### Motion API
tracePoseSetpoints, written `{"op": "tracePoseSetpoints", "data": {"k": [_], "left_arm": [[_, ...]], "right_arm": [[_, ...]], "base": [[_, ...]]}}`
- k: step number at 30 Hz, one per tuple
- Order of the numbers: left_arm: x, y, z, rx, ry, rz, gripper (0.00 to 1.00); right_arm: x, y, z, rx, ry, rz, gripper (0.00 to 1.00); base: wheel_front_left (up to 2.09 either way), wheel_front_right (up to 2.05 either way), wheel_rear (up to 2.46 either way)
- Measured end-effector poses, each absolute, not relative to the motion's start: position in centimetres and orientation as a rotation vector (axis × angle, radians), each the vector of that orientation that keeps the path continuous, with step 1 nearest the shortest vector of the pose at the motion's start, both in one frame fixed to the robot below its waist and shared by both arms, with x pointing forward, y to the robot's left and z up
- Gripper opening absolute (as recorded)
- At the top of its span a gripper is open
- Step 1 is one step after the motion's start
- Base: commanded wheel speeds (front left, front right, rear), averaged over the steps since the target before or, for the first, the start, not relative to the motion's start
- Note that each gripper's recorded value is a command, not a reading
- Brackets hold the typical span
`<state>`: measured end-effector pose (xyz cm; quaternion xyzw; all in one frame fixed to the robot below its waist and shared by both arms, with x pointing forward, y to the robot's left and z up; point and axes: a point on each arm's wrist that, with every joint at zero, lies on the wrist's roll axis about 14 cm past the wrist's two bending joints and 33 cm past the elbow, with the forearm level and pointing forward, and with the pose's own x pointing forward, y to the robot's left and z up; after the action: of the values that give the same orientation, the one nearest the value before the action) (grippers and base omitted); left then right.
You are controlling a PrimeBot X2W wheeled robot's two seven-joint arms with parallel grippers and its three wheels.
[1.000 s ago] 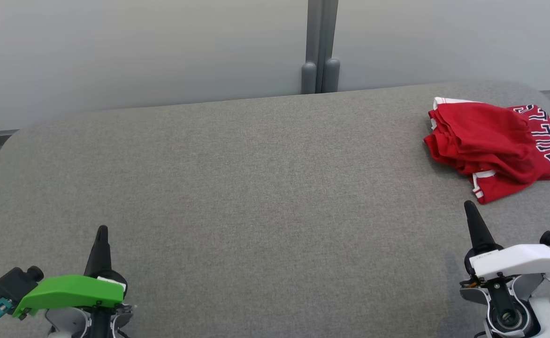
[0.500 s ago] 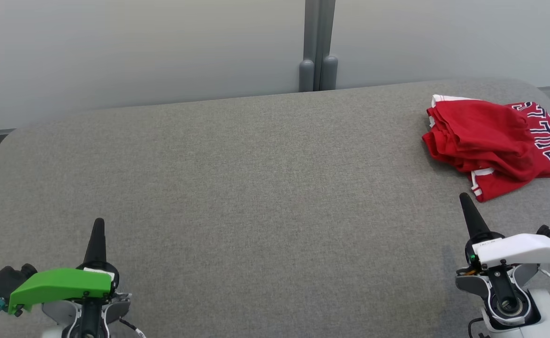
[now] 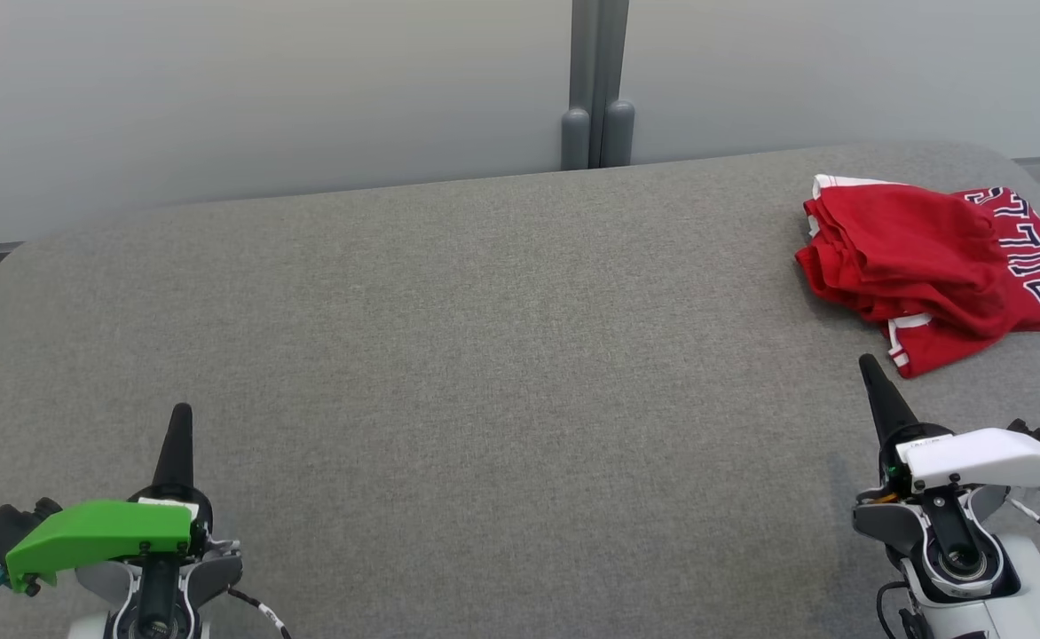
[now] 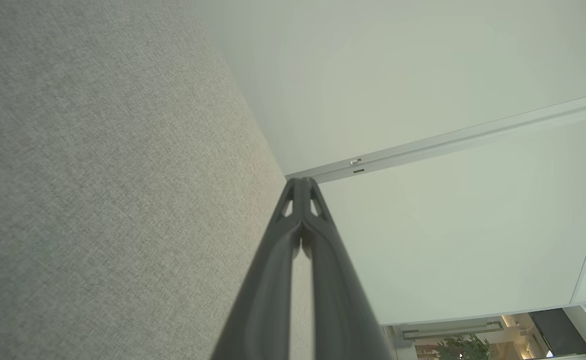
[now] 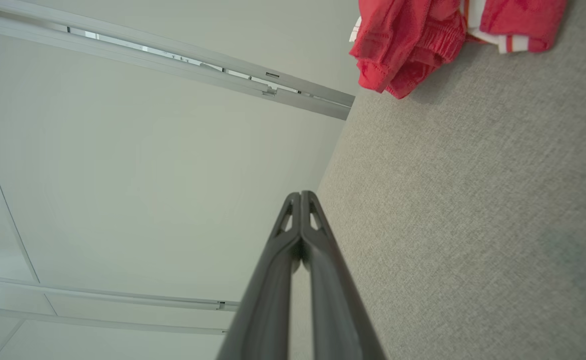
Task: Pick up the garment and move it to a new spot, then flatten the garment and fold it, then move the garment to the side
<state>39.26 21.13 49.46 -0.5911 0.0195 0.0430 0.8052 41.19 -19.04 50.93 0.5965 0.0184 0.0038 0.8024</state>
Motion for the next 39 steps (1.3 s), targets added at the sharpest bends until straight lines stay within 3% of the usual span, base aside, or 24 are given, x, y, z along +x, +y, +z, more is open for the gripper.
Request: {"op": "tracePoseSetpoints", "data": {"k": [39], "left_arm": [[41.0, 21.2, 50.6, -1.557, -0.017, 0.058, 0.00]], "right_arm": [[42.6, -18.7, 51.1, 1.558, 0.053, 0.019, 0.00]], "base": [[0.00, 0.00, 0.00]]}}
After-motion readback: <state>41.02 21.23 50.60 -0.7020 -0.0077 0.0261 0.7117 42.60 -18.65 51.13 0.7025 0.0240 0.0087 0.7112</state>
